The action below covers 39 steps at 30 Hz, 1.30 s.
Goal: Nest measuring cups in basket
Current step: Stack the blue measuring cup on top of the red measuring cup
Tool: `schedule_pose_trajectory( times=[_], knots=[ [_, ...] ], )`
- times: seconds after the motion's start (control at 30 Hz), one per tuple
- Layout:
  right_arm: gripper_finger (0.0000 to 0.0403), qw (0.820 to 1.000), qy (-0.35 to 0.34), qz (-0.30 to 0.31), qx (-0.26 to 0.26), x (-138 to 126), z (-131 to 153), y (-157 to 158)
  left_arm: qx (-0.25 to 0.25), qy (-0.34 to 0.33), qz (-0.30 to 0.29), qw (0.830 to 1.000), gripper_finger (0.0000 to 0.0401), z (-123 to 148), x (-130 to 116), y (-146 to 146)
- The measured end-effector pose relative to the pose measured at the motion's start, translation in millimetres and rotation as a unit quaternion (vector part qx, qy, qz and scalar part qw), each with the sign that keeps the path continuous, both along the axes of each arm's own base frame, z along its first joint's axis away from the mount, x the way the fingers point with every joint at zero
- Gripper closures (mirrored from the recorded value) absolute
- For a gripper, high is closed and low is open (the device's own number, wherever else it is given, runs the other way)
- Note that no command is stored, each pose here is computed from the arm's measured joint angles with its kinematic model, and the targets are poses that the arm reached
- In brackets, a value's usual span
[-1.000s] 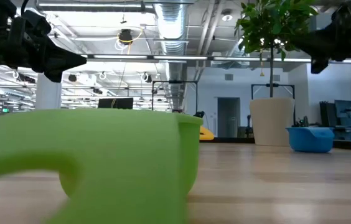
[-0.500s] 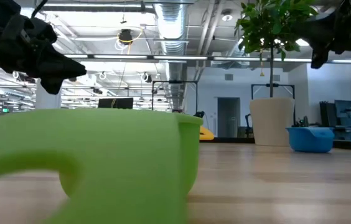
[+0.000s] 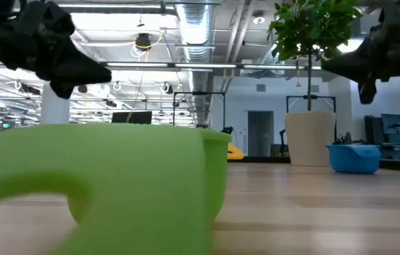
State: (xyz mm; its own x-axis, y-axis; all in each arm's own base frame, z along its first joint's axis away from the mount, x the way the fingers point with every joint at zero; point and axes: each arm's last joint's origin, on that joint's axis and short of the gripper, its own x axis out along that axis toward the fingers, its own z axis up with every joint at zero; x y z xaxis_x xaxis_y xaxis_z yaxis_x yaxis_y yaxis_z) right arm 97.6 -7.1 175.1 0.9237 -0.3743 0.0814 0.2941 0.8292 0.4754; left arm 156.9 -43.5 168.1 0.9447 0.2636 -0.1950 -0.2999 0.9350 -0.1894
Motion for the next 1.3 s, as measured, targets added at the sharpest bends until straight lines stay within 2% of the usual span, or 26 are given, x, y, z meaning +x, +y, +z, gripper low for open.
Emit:
schedule_pose_trajectory(
  times=[0.17, 0.4, 0.53, 0.73, 0.9, 1.07, 1.3],
  knots=[
    [0.0374, 0.996, 0.030, 0.076, 0.048, 4, -8, 6, 0.020, 0.036, 0.021, 0.999, 0.0340, 9, 34, -11],
    [0.0385, 0.992, 0.079, 0.057, 0.079, 10, -18, 10, 0.020, 0.085, 0.084, 0.993, 0.0277, 25, 77, -16],
    [0.0369, 0.989, 0.112, 0.066, 0.073, 14, -16, 13, 0.007, 0.123, 0.087, 0.989, 0.0257, 43, 89, -17],
    [0.0354, 0.987, 0.143, 0.058, 0.040, 22, 0, 15, 0.005, 0.099, 0.126, 0.987, 0.0252, 58, 101, -13],
    [0.0347, 0.972, 0.233, -0.001, 0.029, 25, 9, 12, -0.033, 0.088, 0.164, 0.982, 0.0252, 51, 110, 2],
    [0.0325, 0.947, 0.318, -0.027, 0.018, 28, 21, 12, -0.032, 0.097, 0.180, 0.978, 0.0252, 37, 118, 3],
    [0.0266, 0.930, 0.363, -0.031, 0.040, 40, 25, 11, -0.060, 0.087, 0.137, 0.985, 0.0252, 20, 136, -2]
  ],
)
